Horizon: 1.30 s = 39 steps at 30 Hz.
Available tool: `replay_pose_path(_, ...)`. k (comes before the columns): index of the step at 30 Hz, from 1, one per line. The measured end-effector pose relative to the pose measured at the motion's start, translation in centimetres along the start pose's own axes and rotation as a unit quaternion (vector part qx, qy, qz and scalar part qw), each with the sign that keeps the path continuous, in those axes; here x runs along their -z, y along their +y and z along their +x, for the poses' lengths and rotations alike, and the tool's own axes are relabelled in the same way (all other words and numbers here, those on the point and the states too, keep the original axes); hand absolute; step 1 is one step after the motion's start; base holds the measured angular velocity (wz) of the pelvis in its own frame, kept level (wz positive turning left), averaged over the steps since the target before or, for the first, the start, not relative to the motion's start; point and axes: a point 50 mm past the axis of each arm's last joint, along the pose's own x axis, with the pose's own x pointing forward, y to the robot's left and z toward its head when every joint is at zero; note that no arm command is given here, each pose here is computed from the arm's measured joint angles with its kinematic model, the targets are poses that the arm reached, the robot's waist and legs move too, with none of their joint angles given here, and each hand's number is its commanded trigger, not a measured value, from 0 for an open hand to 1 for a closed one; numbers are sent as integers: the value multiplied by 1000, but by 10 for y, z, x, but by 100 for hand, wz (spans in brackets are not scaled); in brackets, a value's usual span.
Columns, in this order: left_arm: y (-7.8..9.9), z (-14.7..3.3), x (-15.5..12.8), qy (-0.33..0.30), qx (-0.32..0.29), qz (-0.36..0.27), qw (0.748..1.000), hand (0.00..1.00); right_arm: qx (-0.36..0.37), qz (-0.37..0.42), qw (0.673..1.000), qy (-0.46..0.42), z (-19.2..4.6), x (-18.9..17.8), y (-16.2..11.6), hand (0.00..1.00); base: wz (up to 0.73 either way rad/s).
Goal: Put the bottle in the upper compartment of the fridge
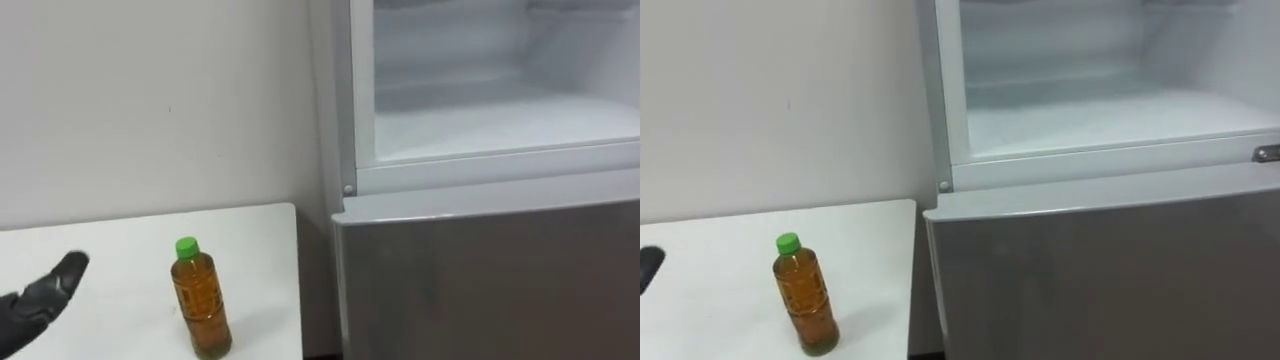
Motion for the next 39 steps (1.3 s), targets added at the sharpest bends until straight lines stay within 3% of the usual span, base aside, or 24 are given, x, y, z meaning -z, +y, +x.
replay_pose_path(4, 24, -16, 36, 87, -41, 40, 995, 0, 2, -6, 1000, -3, 0, -2, -1, 0, 10)
replay_pose_path(7, 52, -45, 81, 201, -79, 91, 972, 0, 4, 12, 1000, -15, 0, -7, -2, 0, 1)
replay_pose_path(9, 74, -84, 120, 315, -101, 130, 935, 0, -1, 21, 999, -31, 0, -15, 0, 0, 0)
replay_pose_path(10, 78, -94, 128, 339, -102, 139, 925, 0, -2, 21, 999, -34, 0, -16, 1, 0, 13)
replay_pose_path(12, 87, -138, 153, 438, -86, 171, 878, 0, -15, 37, 998, -48, 0, -23, 5, 0, 13)
replay_pose_path(15, 101, -181, 167, 521, -79, 195, 827, 0, -36, 77, 994, -73, 0, -30, 10, 0, 8)
replay_pose_path(18, 115, -211, 171, 576, -79, 208, 786, 0, -56, 115, 988, -85, -1, -32, 12, 0, 0)
replay_pose_path(24, 125, -239, 173, 626, -46, 250, 737, 0, -100, 129, 982, -95, -2, -33, 20, 0, 0)
replay_pose_path(33, 108, -248, 184, 670, 37, 217, 709, 0, -200, 85, 957, -191, -14, -73, 44, 0, -1)
replay_pose_path(39, 106, -248, 185, 682, 74, 206, 697, 0, -253, 37, 930, -265, -31, -104, 66, 0, -5)
